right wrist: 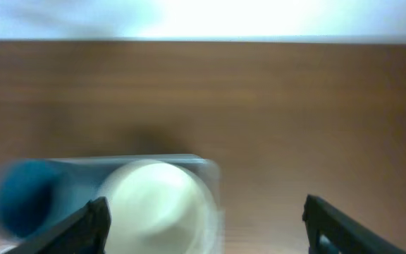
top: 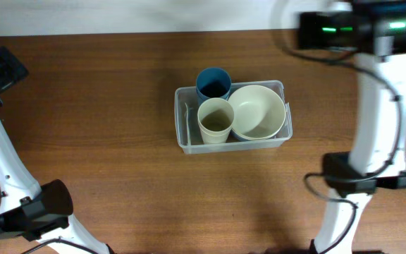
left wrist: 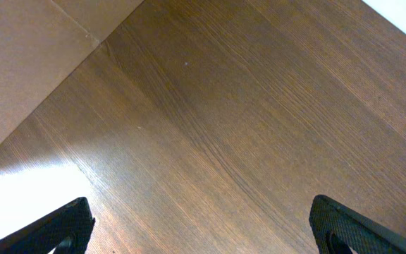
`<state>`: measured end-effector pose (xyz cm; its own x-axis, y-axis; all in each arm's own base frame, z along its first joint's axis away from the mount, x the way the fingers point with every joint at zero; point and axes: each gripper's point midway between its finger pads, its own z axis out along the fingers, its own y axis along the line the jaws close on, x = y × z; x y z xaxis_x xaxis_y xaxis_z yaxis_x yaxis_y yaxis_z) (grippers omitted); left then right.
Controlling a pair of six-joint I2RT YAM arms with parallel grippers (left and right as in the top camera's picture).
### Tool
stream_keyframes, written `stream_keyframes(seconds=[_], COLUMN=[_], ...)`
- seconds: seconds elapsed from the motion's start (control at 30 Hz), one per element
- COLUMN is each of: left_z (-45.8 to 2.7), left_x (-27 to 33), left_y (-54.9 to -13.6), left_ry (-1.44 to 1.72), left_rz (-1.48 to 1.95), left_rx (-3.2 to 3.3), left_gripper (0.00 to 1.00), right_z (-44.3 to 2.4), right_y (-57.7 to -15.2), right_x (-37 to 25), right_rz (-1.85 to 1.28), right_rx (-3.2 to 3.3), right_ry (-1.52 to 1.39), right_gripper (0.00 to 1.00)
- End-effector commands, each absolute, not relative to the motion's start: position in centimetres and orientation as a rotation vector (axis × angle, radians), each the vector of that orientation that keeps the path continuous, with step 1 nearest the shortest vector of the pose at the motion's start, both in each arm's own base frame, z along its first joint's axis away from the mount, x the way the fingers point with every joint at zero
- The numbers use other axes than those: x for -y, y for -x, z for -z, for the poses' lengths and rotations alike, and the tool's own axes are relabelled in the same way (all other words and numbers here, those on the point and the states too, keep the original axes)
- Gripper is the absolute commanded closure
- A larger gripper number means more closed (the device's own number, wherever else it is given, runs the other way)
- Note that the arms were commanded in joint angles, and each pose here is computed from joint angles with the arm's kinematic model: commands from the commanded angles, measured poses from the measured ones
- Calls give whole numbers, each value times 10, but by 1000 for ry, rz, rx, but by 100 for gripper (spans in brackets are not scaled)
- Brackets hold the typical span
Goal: Pack container
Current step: 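Release the spoon and retract the right gripper to the right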
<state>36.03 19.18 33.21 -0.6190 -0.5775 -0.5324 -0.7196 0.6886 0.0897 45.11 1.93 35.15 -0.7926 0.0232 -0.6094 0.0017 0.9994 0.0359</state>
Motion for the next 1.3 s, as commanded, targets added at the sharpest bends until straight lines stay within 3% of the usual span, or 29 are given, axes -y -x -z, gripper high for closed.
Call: stream_keyframes(seconds=[0.0, 0.2, 0.37, 0.53, 0.67, 0.83, 1.1, 1.27], left_z=[-325, -325, -325, -325, -325, -325, -325, -325], left_x=[-195, -195, -195, -195, -195, -195, -195, -195], left_y=[-361, -361, -361, -361, -361, -361, -361, -361], left_ry=[1028, 1028, 1028, 1028, 1028, 1028, 1028, 1028], left_rz=[-408, -408, -408, -408, -408, -408, -408, -408], left_rx=[-2441, -2441, -2441, -2441, -2441, -2441, -2441, -2441], left_gripper=[0, 0, 0, 0, 0, 0, 0, 0], right_z=[-364, -354, -307, -247, -206, -161, -126, -113], right_y=[-438, -414, -375, -302, -267, -231, -213, -213], right_x=[57, 154, 205, 235, 238, 253, 293, 296], right_rz=[43, 177, 199, 276, 114, -31, 40, 41], right_rx=[-2459, -2493, -2687, -2991, -3143, -3256, -3209, -3215], right_ry=[-136, -262, -353, -417, -396, -159, -291, -168], right_gripper=[14, 10, 3, 0, 0, 1, 1, 1])
